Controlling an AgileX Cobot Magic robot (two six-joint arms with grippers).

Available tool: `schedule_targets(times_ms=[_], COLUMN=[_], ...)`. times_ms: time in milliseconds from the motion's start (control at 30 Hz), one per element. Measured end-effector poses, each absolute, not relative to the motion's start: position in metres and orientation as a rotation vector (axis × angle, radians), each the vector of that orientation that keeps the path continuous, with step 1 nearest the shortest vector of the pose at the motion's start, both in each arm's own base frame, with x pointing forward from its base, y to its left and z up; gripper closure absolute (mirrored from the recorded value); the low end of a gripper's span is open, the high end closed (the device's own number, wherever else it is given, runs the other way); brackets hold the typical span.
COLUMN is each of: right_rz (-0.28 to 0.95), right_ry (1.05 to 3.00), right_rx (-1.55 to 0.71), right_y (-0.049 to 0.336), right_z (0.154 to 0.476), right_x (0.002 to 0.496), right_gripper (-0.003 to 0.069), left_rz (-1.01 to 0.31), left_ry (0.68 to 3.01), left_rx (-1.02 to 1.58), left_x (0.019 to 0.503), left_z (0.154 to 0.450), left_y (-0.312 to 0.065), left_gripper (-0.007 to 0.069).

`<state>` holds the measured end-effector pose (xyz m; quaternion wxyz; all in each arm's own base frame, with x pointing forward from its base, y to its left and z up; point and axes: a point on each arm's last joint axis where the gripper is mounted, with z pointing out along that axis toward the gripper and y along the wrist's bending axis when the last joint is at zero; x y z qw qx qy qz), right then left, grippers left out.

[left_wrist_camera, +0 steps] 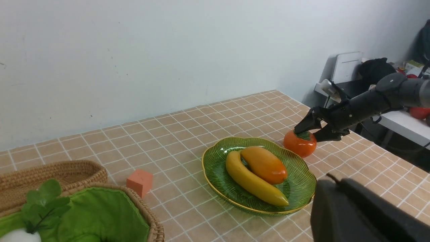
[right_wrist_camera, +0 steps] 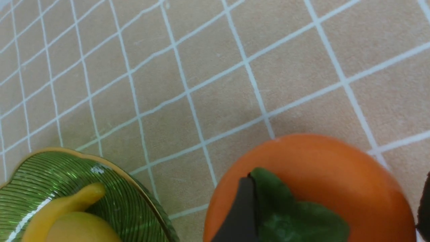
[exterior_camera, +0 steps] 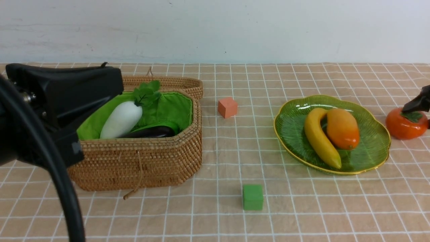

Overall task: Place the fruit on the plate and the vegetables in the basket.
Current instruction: Grab an eggplant with your right arm and place it in the basket on the left.

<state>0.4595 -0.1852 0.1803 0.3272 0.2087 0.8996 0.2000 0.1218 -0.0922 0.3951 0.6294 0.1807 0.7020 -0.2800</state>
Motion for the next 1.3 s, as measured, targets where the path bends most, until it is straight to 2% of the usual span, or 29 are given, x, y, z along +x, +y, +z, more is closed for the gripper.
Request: schedule_targets(times_ms=[433,533,667,900,1033,1133,1200,1300], right_rz=[0.524,0.522,0.526,0.48,0.464,0.482,0.509,0.574], right_ry=[2.395,2.403,2.398,2.4,2.421,2.436,2.441,2.521], right_rx=[0.445,0.432,0.439,0.407,0.381,0.363,0.358,0.277], right_y=[-0.158,-0.155,-0.155,-0.161,-0.166,-0.157,-0.15,-0.115], right_z=[0.172,0.171,0.17,0.175,0.192,0.235,0.25,0.284], right_x=[0.471,0.472,0.473,0.474,0.468,0.454,0.448,0.427], right_gripper=[0.0034,0.0053,0.0151,0.0155,0.0155,0.0155,0.0155,0.0155], left_rz=[-0.641,-0.641,-0.641,-0.641,-0.641,-0.639,-0.639,-0.639], left_ry=[1.616,1.616,1.617,1.619,1.619,1.619,1.619,1.619], left_rx=[0.418,0.418,0.418,0.419,0.419,0.421,0.421,0.421], left_x=[0.122,0.122,0.122,0.122,0.122,0.122,0.122,0.122], left_z=[0.394,0.394,0.394,0.394,0.394,0.394,0.394,0.394], left_y=[-0.092,-0.092,-0.092,-0.092,-0.092,-0.092,-0.092,-0.092], left_gripper=[0.0637,0.0637,0.0637,0.0637,0.0637,0.0637,0.0637,0.0637])
